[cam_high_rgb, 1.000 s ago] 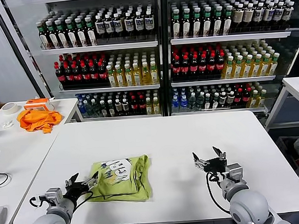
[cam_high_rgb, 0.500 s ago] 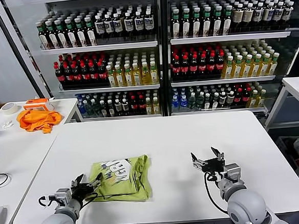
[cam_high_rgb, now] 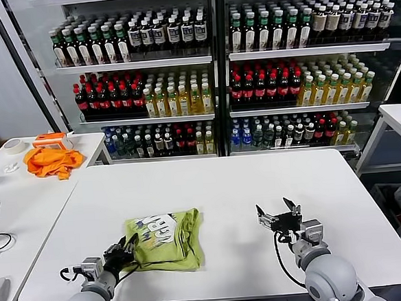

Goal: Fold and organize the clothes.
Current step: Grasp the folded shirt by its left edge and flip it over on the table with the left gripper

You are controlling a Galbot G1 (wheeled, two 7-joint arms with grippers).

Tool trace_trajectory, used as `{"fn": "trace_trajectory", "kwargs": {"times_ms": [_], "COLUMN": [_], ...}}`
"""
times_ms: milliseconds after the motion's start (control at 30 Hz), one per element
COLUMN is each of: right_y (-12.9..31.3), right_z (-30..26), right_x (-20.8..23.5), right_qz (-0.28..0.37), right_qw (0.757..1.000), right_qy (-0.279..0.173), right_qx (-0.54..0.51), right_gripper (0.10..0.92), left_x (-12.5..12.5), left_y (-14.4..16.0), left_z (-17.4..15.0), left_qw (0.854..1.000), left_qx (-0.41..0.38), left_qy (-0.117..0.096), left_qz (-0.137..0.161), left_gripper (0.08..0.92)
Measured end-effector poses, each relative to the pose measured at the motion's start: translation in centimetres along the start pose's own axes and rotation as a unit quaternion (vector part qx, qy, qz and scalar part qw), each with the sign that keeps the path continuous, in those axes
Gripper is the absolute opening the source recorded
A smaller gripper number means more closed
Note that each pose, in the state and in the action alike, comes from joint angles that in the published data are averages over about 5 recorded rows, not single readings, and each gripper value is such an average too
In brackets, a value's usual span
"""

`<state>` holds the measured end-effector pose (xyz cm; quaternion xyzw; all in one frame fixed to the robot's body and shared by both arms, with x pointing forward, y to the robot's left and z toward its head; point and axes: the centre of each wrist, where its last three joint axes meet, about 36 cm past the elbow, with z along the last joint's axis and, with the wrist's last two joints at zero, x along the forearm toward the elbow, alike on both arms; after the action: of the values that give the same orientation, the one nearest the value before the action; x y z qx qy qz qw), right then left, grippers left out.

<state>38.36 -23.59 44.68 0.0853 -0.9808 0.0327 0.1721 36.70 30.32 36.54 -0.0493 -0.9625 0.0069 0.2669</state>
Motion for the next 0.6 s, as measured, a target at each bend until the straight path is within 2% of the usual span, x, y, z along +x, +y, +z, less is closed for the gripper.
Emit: {"fn": "trace_trajectory", "kwargs": {"times_ms": [133,233,433,600], "right_y": [0.3,0.4,0.4,0.6], "right_z": [0.0,-0.1,-0.5,-0.7], "right_x": [0.0,0.0,-0.2,-0.3], "right_qz": [-0.002,-0.004,-0.006,-0.011], "right_qw": [1.000,1.000,1.000,1.000], "right_qy": [0.001,0.001,-0.002,-0.005], "right_qx": [-0.005,-0.006,-0.009,-0.011], "right_gripper": [0.823,0.823,0.823,0.823], "left_x": [0.3,0.7,1.9,3.2], "left_y": [0.1,0.3,2.1,5.7], "left_z": [0.1,-0.2,-2.5,-5.3], "left_qw": [1.000,1.000,0.999,0.998], "left_qx": [-0.012,-0.020,-0.032,-0.047], "left_qy": [0.000,-0.004,-0.022,-0.031], "left_qz": [0.005,0.007,-0.004,-0.036], "left_gripper": [0.171,0.110,0.099,0.099]}}
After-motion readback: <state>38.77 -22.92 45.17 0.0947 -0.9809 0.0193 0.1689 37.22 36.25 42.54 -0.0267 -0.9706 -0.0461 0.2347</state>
